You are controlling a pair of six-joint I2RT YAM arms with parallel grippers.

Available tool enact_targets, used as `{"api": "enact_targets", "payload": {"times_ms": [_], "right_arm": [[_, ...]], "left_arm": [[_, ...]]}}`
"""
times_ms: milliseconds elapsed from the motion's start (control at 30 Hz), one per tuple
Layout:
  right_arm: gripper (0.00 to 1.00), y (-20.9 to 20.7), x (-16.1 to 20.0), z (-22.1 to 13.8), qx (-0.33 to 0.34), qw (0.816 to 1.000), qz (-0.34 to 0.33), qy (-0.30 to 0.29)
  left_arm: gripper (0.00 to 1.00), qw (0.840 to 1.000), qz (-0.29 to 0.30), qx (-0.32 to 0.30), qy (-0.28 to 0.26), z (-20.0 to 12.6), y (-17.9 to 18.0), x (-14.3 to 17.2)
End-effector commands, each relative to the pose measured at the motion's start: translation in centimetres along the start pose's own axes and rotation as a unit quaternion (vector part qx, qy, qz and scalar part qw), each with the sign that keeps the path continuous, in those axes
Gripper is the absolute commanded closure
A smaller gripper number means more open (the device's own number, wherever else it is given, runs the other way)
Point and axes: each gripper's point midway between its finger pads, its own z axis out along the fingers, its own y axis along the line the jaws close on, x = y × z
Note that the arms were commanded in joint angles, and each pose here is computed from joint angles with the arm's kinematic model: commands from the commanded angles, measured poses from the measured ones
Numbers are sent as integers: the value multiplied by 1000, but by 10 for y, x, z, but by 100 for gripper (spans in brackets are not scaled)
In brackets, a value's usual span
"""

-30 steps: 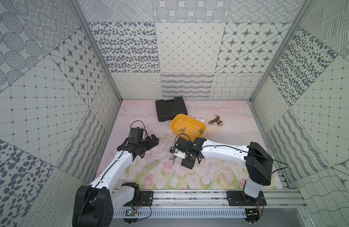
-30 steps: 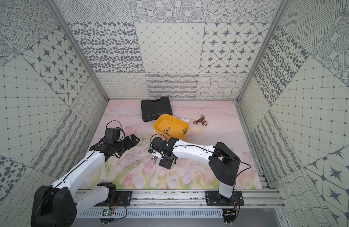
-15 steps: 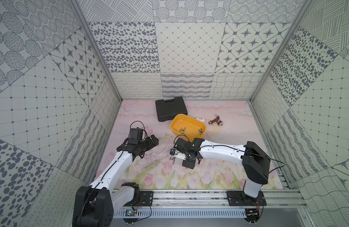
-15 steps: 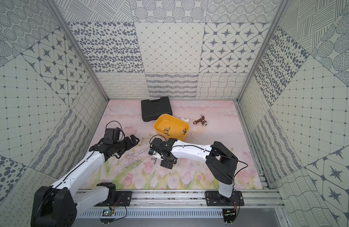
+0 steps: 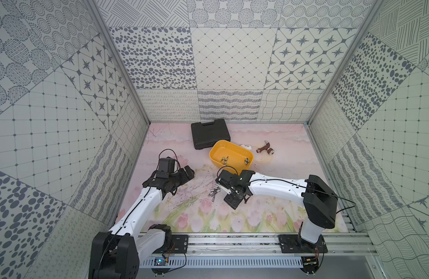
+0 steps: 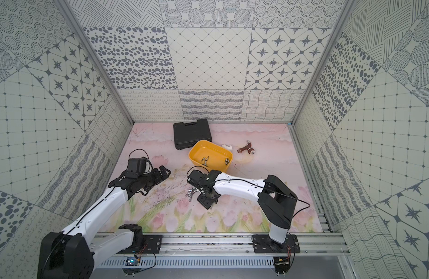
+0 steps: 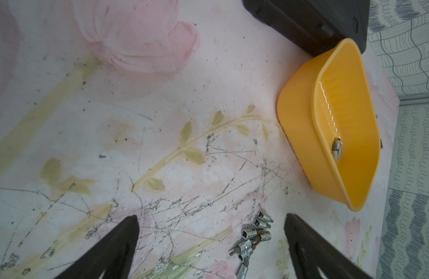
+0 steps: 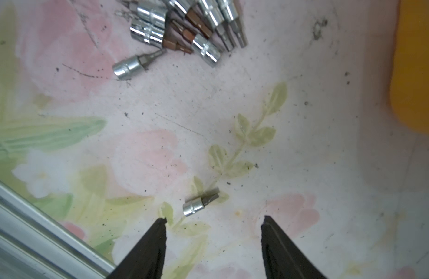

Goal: Put the bit on the desktop into the storage box
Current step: Pick up the screwdriver bit from the center of the board.

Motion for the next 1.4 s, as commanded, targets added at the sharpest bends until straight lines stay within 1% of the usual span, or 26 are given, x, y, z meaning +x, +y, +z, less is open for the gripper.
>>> {"api": "enact_targets", "payload": {"times_ms": [0, 133, 200, 300, 667, 867, 1000, 1367], "right_arm": [[35, 6, 15, -5, -36, 990, 135, 15], [36, 6, 28, 3, -80, 975, 207, 30], [37, 4, 30, 6, -93, 968, 230, 31], [40, -1, 31, 9, -88, 964, 247, 33], [49, -6, 31, 22, -56, 963, 258, 51], [56, -5, 31, 30, -41, 964, 254, 64], [61, -5, 37, 38, -30, 963, 256, 77], [67, -4, 58, 50, -13, 959, 263, 105]], "left_arm": [[1, 1000, 4, 0, -5, -2, 1, -3], [1, 1000, 3, 3, -6, -3, -1, -4], [1, 1000, 5, 3, -6, -3, -1, -5], [1, 1000, 7, 2, -4, -2, -2, -5], [1, 1000, 5, 0, -5, -1, 0, -6], [1, 1000, 6, 0, -5, -1, 0, -6], [1, 1000, 5, 0, -5, -2, 0, -6], [1, 1000, 4, 1, -6, -2, -1, -8]]}}
